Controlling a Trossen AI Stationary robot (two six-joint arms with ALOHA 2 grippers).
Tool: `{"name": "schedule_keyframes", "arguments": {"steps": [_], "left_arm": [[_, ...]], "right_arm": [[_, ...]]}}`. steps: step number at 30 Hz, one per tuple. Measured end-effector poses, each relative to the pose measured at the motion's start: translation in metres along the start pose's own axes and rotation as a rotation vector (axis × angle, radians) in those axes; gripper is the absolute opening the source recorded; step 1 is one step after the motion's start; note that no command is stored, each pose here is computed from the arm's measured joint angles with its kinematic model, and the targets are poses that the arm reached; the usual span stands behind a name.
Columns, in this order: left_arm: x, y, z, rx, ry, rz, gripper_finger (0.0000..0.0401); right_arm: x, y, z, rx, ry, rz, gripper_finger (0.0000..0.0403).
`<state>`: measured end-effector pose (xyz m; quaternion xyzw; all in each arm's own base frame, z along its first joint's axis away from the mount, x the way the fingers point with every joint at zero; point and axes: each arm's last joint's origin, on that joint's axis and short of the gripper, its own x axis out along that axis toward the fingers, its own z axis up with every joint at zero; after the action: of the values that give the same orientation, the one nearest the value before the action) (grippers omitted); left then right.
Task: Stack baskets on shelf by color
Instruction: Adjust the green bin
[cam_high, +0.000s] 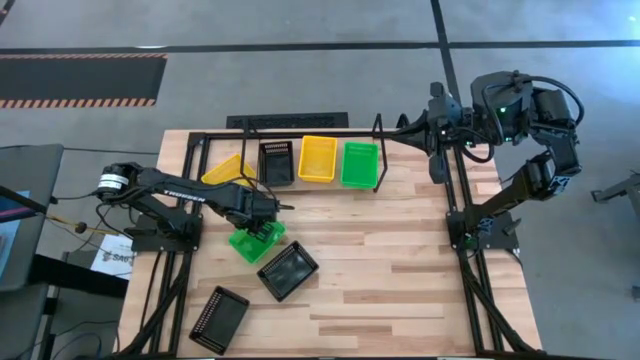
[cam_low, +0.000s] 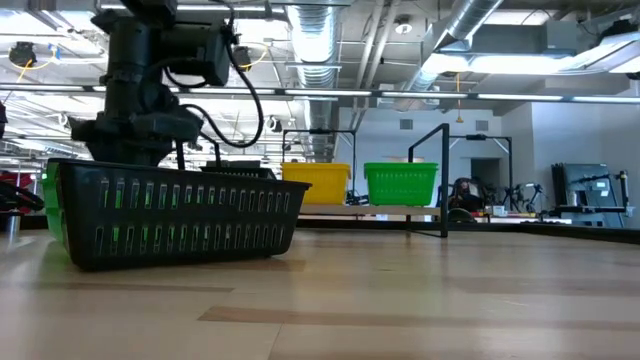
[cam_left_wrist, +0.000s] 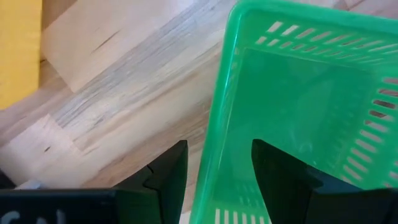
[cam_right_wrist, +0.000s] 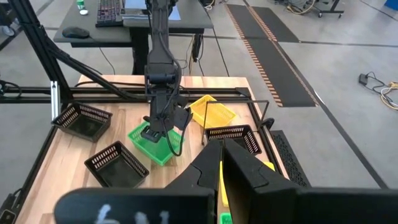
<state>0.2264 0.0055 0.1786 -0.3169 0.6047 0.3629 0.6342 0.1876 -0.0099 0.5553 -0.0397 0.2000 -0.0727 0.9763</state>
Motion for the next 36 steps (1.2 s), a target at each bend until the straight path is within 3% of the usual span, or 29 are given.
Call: {"name": "schedule_keyframes", "arguments": {"steps": [8, 12, 15, 19, 22, 29, 36], "left_arm": [[0.025, 0.008, -0.007, -0.006, 0.042, -0.034, 0.0167], [0.026, 0.008, -0.007, 0.048, 0.037, -0.036, 0.0156], [0.026, 0.009, -0.005, 0.082, 0.042, -0.045, 0.0115], [0.026, 0.009, -0.001, 0.126, 0.061, -0.1, 0.0023], [0.024, 0.006, 0.003, 0.168, 0.043, -0.137, 0.0007], [-0.02, -0.01, 0.031, 0.25, -0.102, -0.265, 0.0], [-0.098, -0.017, 0.061, 0.296, -0.386, -0.394, 0.0]], "right_arm": [[0.0, 0.0, 0.002, 0.004, -0.022, -0.001, 0.0039], [0.0, 0.0, 0.005, 0.008, -0.054, -0.003, 0.0039], [0.0, 0.0, 0.007, 0.011, -0.074, -0.005, 0.004], [0.0, -0.001, 0.009, 0.029, -0.091, -0.005, 0.0039], [0.0, 0.0, 0.008, 0.027, -0.083, -0.005, 0.0036], [0.005, -0.001, 0.001, 0.015, 0.002, -0.02, 0.0008], [0.011, -0.006, -0.015, 0.018, 0.189, -0.233, 0.0003]]}}
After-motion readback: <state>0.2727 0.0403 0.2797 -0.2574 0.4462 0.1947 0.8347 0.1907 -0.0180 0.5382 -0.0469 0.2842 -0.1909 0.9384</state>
